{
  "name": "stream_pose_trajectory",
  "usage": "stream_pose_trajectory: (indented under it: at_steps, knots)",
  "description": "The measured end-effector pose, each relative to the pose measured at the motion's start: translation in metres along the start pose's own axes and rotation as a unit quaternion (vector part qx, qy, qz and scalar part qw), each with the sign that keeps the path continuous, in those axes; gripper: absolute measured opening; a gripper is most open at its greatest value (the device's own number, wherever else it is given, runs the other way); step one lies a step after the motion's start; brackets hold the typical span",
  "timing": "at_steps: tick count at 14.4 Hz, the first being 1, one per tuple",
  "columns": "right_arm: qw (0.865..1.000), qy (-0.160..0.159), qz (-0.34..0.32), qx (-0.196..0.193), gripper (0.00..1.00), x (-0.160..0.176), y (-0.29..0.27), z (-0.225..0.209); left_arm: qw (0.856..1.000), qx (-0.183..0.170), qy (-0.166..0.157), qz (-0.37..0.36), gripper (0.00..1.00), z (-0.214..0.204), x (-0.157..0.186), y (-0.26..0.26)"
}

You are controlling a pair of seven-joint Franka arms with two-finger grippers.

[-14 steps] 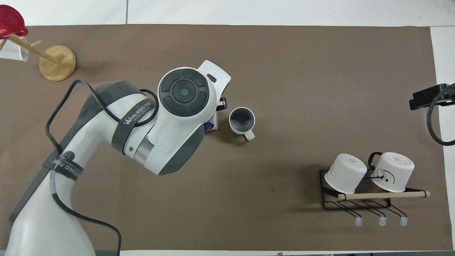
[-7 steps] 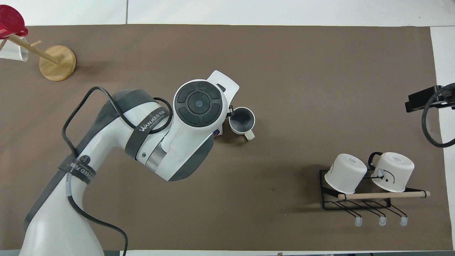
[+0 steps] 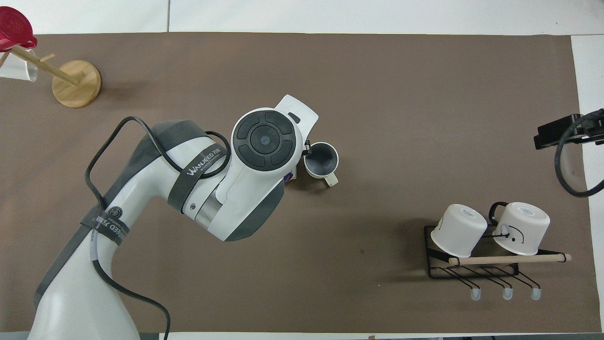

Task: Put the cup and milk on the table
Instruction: 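Move the milk carton beside the mug with the left gripper, then open the left gripper and withdraw it from the carton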

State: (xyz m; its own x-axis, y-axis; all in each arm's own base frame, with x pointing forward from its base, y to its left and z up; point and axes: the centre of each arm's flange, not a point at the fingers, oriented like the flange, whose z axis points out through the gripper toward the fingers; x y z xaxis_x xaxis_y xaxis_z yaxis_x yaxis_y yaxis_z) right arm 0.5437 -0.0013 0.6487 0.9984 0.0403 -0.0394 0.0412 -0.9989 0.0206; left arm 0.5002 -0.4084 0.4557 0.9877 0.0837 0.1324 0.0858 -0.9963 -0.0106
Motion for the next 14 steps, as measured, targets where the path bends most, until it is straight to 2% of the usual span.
stream_pose_trajectory:
  at_steps: [1, 5, 6, 10, 14]
  knots:
    - [1.0, 0.0, 0.0, 0.0, 1.0, 0.0, 0.0, 0.0, 1.0, 0.0, 0.0, -0.001, 0.47, 0.0, 0.0, 0.0]
    - [1.0, 0.0, 0.0, 0.0, 1.0, 0.0, 0.0, 0.0, 1.0, -0.004, 0.005, -0.004, 0.92, -0.007, 0.002, -0.002]
    - [1.0, 0.0, 0.001, 0.0, 1.0, 0.0, 0.0, 0.0, 1.0, -0.007, 0.009, -0.005, 1.0, -0.015, 0.001, -0.003]
    - [1.0, 0.0, 0.007, 0.0, 1.0, 0.0, 0.0, 0.0, 1.0, -0.008, 0.018, -0.022, 1.0, -0.079, 0.0, -0.036]
    - [1.0, 0.0, 0.003, 0.0, 1.0, 0.0, -0.002, 0.0, 1.0, 0.027, -0.012, -0.005, 1.0, -0.122, 0.017, -0.12]
